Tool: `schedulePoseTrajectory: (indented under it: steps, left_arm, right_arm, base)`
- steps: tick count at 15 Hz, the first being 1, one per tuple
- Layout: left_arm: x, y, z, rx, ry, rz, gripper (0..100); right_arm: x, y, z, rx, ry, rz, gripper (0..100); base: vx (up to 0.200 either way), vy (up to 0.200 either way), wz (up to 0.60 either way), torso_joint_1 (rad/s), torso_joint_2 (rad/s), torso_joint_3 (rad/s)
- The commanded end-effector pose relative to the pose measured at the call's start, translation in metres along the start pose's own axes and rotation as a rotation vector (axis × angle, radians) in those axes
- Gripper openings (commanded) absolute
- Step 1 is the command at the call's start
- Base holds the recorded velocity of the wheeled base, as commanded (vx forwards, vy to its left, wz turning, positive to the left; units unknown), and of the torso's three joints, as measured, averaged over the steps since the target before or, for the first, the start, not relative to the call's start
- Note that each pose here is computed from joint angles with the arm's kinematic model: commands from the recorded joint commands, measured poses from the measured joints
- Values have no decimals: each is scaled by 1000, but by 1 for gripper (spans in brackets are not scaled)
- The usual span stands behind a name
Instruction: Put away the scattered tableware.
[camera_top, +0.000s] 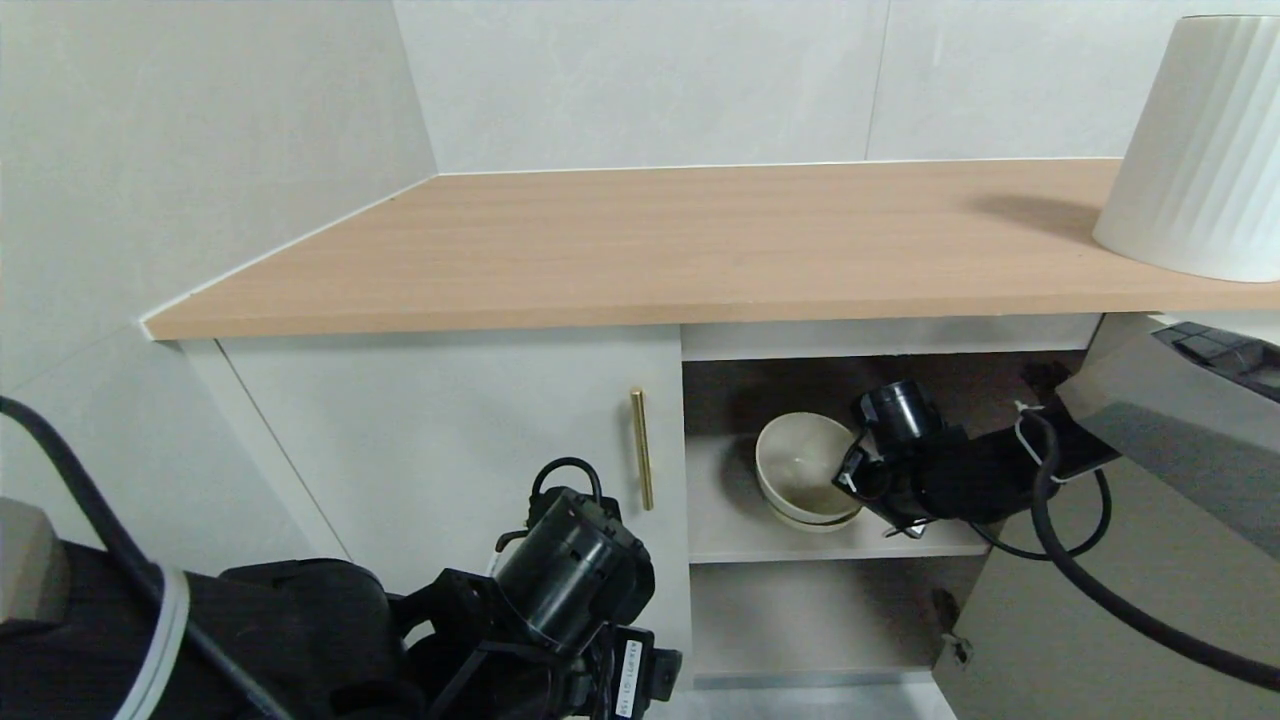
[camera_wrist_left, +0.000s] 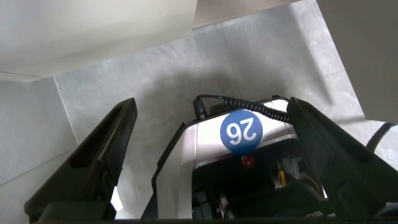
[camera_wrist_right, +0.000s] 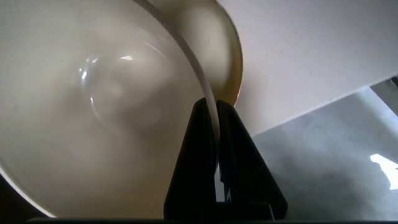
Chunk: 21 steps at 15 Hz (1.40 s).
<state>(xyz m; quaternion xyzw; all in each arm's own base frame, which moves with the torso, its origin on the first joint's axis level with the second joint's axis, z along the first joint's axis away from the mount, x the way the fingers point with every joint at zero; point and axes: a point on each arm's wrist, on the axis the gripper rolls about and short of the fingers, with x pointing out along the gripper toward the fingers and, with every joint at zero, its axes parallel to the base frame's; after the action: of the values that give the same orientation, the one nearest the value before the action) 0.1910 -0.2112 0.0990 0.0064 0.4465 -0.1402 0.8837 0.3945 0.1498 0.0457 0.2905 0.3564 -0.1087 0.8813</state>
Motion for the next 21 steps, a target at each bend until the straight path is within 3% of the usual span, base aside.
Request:
schedulePoseTrajectory:
  steps: [1, 13, 14, 21]
  left_arm:
    - [0, 0, 0, 0, 0, 1, 100]
    - [2, 2, 0, -4, 2, 7, 100]
    - [2, 1, 0, -4, 4, 7, 100]
    - [1, 3, 1, -9, -1, 8, 100]
  right_arm:
    - [6, -1, -1, 1, -2, -8, 0]
    - [16, 0, 0, -2, -37, -38, 0]
    - [16, 0, 0, -1, -38, -37, 100]
    - [10, -1, -1, -9, -30, -41, 100]
  base:
    - [0, 0, 0, 0, 0, 0]
    - [0, 0, 0, 0, 0, 0]
    - [0, 0, 0, 0, 0, 0]
    - [0, 0, 0, 0, 0, 0]
